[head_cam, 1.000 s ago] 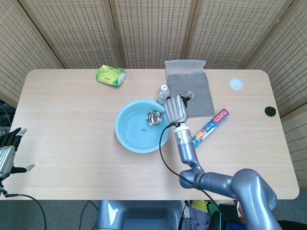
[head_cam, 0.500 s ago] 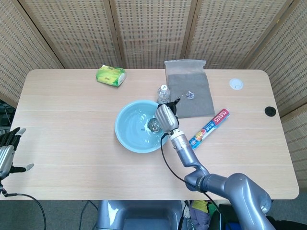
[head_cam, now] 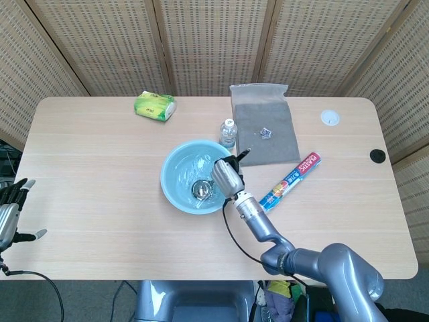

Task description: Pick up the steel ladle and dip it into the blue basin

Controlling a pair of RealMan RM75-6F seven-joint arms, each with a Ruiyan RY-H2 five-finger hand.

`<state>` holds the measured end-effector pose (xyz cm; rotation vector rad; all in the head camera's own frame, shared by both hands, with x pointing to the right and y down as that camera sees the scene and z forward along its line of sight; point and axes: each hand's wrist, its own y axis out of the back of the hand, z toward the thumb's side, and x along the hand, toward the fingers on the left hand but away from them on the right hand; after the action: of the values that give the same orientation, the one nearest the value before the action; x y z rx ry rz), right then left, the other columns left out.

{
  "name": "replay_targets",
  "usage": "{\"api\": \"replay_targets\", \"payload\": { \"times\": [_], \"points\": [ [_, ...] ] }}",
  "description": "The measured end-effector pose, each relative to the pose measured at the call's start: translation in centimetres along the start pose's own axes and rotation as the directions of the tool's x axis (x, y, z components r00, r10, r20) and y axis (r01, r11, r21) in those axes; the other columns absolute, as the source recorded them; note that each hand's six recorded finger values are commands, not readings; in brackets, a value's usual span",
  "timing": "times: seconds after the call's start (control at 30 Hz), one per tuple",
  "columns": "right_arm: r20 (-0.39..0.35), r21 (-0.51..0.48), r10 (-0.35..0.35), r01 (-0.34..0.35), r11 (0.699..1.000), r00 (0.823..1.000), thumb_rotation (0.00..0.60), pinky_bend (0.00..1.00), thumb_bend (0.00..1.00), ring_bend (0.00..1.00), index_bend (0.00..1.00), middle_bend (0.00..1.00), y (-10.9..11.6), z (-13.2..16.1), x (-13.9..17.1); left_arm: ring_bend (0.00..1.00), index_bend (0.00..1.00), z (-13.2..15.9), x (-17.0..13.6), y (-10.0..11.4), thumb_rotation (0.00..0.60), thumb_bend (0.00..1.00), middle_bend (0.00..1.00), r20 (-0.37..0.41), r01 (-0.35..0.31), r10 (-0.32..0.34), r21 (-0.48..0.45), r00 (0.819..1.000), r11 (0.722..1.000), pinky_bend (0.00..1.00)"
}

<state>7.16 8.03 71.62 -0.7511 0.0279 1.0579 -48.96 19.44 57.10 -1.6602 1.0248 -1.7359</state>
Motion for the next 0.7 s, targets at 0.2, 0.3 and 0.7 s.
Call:
{"api": "replay_targets", "payload": {
  "times": [0.2, 0.3, 0.7],
  "points": [
    [-0.019, -0.092, 0.043, -0.045, 0.995, 0.999, 0.600, 1.00, 0.73, 0.95, 0.81, 0.93, 0.1, 0.1, 0.4, 0.00, 0.00, 0.0, 0.0, -0.1, 0.600, 0.00, 0.00, 0.000, 0.002, -0.002, 0.001, 1.000, 1.000, 0.00],
    [-0.019, -0.168, 0.092, -0.094, 0.981, 0.996, 0.600, 1.00, 0.73, 0.95, 0.81, 0.93, -0.1, -0.1, 0.7, 0.00, 0.00, 0.1, 0.0, -0.1, 0.600, 0.00, 0.00, 0.000, 0.002, -0.002, 0.002, 1.000, 1.000, 0.00],
    [-0.066, -0.489, 0.336, -0.324, 0.810, 0.940, 0.600, 1.00, 0.74, 0.95, 0.81, 0.93, -1.4, -1.7, 2.1, 0.00, 0.00, 0.3, -0.2, -0.2, 0.600, 0.00, 0.00, 0.007, 0.002, -0.002, 0.005, 1.000, 1.000, 0.00]
  ]
}}
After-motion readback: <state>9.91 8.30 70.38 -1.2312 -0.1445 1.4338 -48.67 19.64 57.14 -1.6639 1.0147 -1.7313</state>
